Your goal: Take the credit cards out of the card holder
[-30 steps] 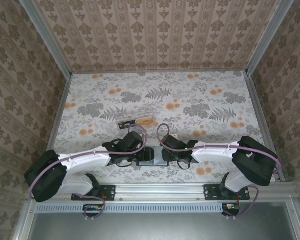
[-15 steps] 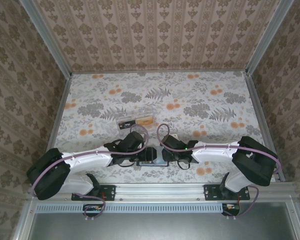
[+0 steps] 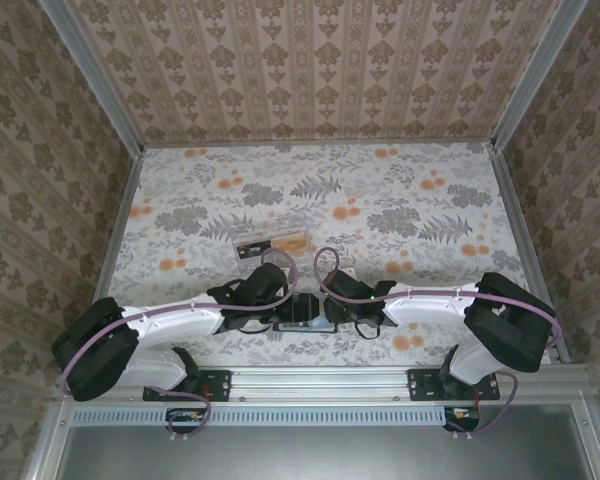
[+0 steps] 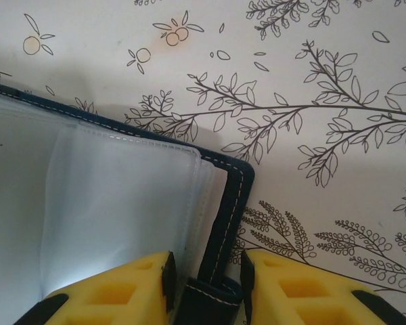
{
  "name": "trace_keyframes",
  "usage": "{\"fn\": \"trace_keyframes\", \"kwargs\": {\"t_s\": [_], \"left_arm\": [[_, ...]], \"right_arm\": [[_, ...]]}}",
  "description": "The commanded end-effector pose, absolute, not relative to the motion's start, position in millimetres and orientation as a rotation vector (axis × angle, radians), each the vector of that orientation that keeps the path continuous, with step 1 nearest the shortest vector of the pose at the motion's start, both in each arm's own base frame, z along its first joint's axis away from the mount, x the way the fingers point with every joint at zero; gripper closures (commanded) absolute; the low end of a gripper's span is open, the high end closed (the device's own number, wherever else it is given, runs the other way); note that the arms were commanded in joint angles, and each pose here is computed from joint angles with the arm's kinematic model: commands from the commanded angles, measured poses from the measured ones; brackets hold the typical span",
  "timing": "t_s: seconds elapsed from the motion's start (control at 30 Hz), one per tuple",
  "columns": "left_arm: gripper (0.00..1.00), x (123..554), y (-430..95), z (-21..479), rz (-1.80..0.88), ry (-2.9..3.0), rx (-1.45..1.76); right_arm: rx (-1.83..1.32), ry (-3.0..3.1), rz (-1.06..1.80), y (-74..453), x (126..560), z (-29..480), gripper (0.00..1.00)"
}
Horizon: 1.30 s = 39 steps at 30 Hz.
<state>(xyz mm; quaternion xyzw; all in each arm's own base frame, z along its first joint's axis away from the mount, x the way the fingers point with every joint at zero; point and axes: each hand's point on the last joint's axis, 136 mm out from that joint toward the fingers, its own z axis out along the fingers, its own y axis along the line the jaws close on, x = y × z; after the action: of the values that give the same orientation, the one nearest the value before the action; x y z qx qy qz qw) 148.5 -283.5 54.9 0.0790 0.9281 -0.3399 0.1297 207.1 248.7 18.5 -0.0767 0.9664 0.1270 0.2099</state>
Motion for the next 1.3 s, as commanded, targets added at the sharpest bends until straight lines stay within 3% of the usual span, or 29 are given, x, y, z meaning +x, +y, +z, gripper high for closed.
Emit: {"fn": "trace_keyframes", "kwargs": {"t_s": [0.0, 0.43, 0.8, 0.93, 1.0, 1.27], "left_arm": [[0.07, 145, -297, 73, -1.058, 2.653, 0.287], [0.07, 144, -319, 84, -1.064, 2.637, 0.355], [0.1, 158, -296, 81, -0.946, 2.632, 0.272], [0.19, 166, -258, 80, -0.869, 2.627, 0.163], [0.29, 167, -238, 74, -0.831, 2.637, 0.107], [0.82, 166, -205, 55, -0.83, 2.657, -0.007]], "right_arm": [[-0.214, 2.747, 0.308, 240, 197, 3, 0.65], [-0.201, 2.731, 0.293, 234, 197, 6, 0.65], [-0.056, 2.576, 0.25, 179, 204, 61, 0.61], [-0.068, 2.516, 0.368, 186, 205, 85, 0.6], [-0.087, 2.51, 0.457, 200, 205, 92, 0.61], [-0.105, 2.607, 0.84, 276, 201, 87, 0.68]]}}
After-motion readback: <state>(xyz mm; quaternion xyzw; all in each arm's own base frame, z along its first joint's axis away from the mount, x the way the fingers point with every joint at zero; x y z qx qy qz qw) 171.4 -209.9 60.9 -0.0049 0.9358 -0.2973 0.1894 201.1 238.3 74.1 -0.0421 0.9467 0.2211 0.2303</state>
